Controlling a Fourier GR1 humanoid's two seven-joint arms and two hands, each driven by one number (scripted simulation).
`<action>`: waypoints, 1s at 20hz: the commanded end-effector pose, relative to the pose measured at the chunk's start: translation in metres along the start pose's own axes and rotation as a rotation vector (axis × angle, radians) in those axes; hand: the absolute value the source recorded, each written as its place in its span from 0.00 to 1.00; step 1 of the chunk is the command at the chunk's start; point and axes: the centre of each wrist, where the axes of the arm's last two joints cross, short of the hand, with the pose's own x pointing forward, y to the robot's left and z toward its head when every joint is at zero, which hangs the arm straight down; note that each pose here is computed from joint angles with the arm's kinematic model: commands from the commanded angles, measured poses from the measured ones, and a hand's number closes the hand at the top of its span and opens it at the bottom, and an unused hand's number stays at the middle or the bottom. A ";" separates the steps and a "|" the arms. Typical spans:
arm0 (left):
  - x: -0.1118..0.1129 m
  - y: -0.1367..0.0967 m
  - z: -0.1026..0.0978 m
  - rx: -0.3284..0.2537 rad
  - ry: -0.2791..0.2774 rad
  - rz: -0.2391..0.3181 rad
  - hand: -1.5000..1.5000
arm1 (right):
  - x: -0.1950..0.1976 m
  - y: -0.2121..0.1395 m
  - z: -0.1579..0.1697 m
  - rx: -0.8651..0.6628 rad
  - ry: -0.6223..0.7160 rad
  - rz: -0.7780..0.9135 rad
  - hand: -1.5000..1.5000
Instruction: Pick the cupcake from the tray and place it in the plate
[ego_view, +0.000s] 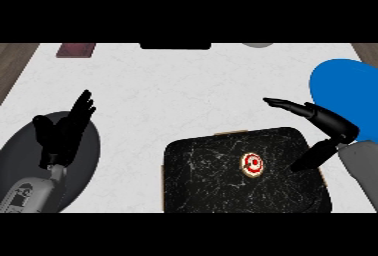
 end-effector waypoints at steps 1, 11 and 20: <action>0.003 0.013 0.000 0.004 0.014 0.007 0.50 | 0.015 -0.013 -0.019 0.131 -0.027 0.022 0.00; -0.002 0.018 0.008 0.017 0.015 0.005 0.50 | 0.043 0.010 -0.026 0.297 0.083 0.248 0.00; 0.000 0.005 0.013 0.005 0.005 -0.014 0.50 | 0.050 0.032 -0.051 0.418 0.173 0.353 0.00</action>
